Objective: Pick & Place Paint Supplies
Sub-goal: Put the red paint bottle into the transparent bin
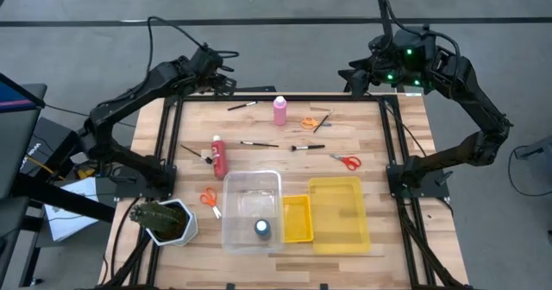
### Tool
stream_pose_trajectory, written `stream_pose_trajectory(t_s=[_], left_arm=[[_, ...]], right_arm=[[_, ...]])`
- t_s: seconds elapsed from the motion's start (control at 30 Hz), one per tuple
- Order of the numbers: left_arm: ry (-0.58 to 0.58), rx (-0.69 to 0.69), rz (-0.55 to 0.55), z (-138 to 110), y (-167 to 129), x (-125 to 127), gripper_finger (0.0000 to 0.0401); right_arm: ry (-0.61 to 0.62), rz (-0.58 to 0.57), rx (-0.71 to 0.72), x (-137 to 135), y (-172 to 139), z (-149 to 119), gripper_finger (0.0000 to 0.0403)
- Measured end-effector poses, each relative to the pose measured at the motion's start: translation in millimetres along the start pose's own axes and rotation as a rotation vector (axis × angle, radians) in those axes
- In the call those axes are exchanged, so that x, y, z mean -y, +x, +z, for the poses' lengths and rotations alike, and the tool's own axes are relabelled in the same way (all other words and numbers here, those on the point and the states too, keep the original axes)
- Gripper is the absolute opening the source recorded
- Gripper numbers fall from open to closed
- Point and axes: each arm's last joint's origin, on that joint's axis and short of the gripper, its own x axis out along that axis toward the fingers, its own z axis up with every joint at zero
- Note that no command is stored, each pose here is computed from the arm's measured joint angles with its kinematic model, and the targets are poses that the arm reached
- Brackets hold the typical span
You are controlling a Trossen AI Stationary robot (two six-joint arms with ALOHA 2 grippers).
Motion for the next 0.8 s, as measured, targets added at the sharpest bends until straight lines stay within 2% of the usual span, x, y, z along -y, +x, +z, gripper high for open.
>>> stream_pose_trajectory(t_s=[0.17,0.37,0.57,0.67,0.8], left_arm=[[-0.072,-0.081,-0.068,4,16,-8,0.0180],[-0.176,-0.234,-0.072,2,43,-21,0.0188],[-0.175,-0.454,0.001,-14,73,-18,0.0242],[-0.169,-0.492,0.006,-19,81,-9,0.0278],[-0.219,-0.524,0.043,-24,83,-3,0.0318]], right_arm=[[0.000,-0.001,0.000,0,0,0,0.0260],[0.000,-0.001,0.000,0,0,0,0.0260],[0.000,-0.001,0.000,0,0,0,0.0260],[0.000,-0.001,0.000,0,0,0,0.0260],[0.000,-0.003,-0.007,0,0,-1,0.0260]])
